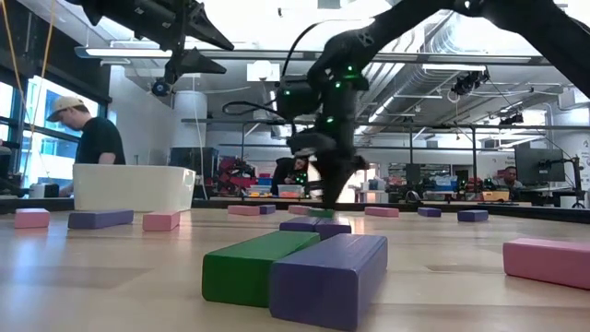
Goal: Sort blocks
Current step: Put the green block into the black transparent bin
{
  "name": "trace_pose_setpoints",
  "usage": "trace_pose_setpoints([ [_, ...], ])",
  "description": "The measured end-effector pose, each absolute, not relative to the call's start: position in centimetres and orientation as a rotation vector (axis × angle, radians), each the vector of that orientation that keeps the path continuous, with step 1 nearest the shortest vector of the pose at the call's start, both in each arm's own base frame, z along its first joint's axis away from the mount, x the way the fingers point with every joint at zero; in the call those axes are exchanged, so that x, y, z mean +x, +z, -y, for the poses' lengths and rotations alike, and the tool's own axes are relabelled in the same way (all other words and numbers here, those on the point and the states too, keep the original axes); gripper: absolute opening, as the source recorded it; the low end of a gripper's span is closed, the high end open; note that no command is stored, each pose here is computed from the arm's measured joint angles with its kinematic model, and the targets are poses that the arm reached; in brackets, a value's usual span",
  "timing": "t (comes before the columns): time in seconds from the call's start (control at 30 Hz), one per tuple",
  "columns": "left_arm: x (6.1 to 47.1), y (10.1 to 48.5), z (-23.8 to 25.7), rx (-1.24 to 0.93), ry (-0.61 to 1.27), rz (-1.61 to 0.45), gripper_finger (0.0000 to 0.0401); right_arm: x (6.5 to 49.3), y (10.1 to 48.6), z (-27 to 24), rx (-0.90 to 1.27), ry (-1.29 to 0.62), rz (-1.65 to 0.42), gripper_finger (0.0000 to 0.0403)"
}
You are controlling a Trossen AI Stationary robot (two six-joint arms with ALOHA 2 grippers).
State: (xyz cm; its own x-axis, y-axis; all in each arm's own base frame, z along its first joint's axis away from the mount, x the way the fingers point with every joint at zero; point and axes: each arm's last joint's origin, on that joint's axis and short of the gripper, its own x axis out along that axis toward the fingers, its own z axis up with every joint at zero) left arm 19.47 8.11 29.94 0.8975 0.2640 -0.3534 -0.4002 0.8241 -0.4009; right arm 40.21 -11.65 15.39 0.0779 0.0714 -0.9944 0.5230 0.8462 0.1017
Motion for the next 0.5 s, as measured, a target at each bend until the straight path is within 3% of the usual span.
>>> trace_pose_setpoints([
  [0.2,19.5,29.9,-8.1,-0.462,0.354,-0.295,0.0230,37.9,14.8,7.0,0.306,-0.078,-1.808,0.0000],
  [0.33,19.5,29.9,-8.1,-0.453,0.353,-0.297,0.0229,35.3,14.0,4.6,0.354,0.052,-1.871,0.0000],
  [0.5,19.5,30.0,-8.1,-0.450,0.351,-0.291,0.0229,33.0,15.5,2.8,0.356,-0.005,-1.787,0.0000],
])
